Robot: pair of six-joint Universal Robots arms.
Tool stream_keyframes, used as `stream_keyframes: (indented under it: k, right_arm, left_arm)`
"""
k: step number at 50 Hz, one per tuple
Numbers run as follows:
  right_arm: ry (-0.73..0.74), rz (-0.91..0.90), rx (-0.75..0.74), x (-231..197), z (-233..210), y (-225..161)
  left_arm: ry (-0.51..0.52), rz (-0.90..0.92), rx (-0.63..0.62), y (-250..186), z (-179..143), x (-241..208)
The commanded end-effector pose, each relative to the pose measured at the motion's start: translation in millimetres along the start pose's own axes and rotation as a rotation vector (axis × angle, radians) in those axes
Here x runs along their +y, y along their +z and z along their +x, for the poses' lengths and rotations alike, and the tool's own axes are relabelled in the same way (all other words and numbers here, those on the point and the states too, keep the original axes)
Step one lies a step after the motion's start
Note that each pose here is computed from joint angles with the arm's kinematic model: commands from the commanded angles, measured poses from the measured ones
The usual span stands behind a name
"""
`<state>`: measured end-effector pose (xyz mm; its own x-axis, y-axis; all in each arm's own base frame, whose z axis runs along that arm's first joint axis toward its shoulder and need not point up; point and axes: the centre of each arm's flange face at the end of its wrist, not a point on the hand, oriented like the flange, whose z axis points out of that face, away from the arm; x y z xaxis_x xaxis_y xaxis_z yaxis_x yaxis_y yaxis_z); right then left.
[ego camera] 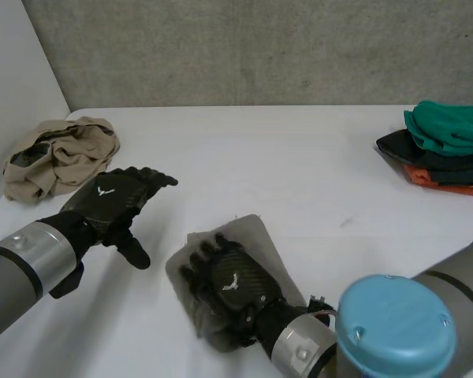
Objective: Fold the laundry.
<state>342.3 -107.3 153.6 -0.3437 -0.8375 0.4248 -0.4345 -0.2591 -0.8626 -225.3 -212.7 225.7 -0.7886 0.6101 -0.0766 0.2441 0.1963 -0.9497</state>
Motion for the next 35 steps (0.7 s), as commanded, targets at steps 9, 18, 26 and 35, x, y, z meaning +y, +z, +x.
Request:
stream_keyframes:
  k: [9, 18, 26, 35]
  right_arm:
    - [0.604, -0.009, 0.218, -1.8, 111.1, -9.0]
    - [0.674, -0.250, 0.123, 38.6, 107.9, 9.9]
    - [0.623, -0.314, 0.079, 59.9, 92.3, 23.6]
    - [0.426, -0.284, 0.156, 48.4, 97.3, 21.2]
  left_arm:
    - [-0.014, 0.057, 0.028, -5.9, 63.3, -14.9]
    - [0.042, -0.057, 0.018, 1.7, 104.8, 18.9]
    - [0.065, -0.196, -0.093, 19.2, 97.3, 59.6]
    - [0.071, -0.247, -0.142, 23.2, 84.5, 73.1]
